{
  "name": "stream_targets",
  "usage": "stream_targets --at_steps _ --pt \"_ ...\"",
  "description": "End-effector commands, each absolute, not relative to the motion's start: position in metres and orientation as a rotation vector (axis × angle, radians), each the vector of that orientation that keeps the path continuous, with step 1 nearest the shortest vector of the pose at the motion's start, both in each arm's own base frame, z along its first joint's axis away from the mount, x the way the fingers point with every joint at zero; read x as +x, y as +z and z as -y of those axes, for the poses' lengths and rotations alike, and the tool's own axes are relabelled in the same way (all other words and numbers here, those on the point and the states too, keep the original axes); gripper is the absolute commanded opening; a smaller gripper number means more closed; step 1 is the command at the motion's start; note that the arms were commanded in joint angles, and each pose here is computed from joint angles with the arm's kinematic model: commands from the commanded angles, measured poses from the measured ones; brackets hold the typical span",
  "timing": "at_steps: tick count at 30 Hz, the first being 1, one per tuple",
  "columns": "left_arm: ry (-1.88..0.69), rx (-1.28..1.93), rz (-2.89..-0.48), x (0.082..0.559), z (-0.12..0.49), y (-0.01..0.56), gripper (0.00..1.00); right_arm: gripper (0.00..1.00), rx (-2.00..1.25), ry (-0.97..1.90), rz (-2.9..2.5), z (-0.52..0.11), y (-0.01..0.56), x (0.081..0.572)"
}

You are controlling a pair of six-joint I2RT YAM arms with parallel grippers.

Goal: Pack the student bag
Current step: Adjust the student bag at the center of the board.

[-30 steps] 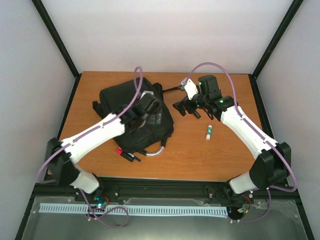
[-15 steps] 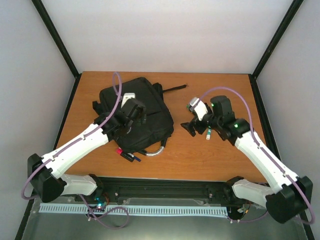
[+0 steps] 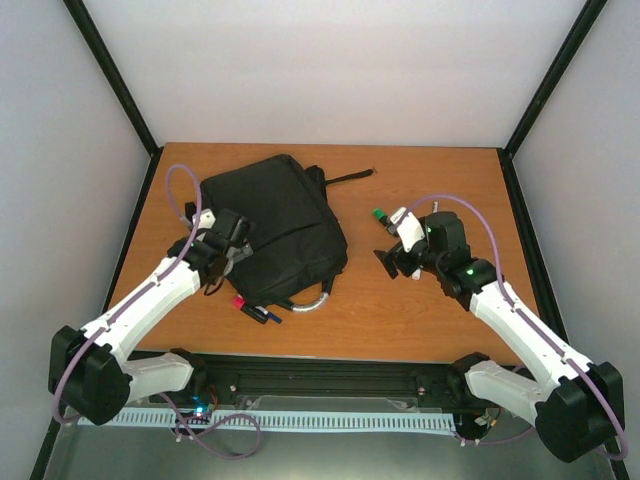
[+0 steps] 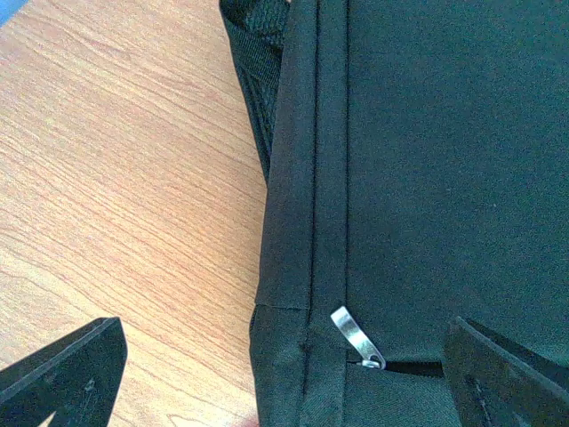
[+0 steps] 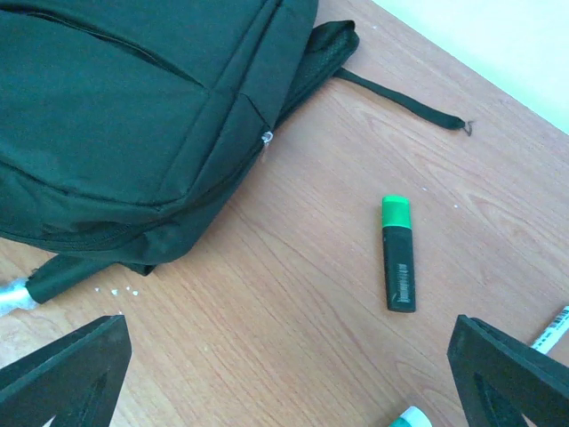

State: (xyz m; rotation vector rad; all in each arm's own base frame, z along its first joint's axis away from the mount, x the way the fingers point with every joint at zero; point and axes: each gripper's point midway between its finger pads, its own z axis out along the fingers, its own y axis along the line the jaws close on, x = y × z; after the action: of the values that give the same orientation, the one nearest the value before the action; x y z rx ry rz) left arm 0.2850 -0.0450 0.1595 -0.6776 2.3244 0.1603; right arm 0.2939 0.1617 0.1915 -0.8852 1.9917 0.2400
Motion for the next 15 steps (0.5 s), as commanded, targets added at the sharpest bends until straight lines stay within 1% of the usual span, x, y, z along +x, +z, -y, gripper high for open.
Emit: stream_targets --at_steps 1,6,11,15 --pt "0.061 -0.739 -2.312 0.288 0.049 0.151 1.00 1.00 -0.880 0.161 -1.926 -0.154 0.196 0.302" --pt "-0.051 -0.685 -2.395 0.284 0.067 0.115 1.00 1.00 -0.980 0.207 -1.966 -0.163 0.184 0.296" --pt "-0.214 -0.619 -2.450 0.285 0.092 0.094 1.00 1.00 -0.984 0.161 -1.970 -0.158 0.180 0.299" --pt "-0.398 -0.527 -2.464 0.292 0.121 0.091 1.00 0.94 -1.010 0.176 -1.981 -0.160 0.178 0.298"
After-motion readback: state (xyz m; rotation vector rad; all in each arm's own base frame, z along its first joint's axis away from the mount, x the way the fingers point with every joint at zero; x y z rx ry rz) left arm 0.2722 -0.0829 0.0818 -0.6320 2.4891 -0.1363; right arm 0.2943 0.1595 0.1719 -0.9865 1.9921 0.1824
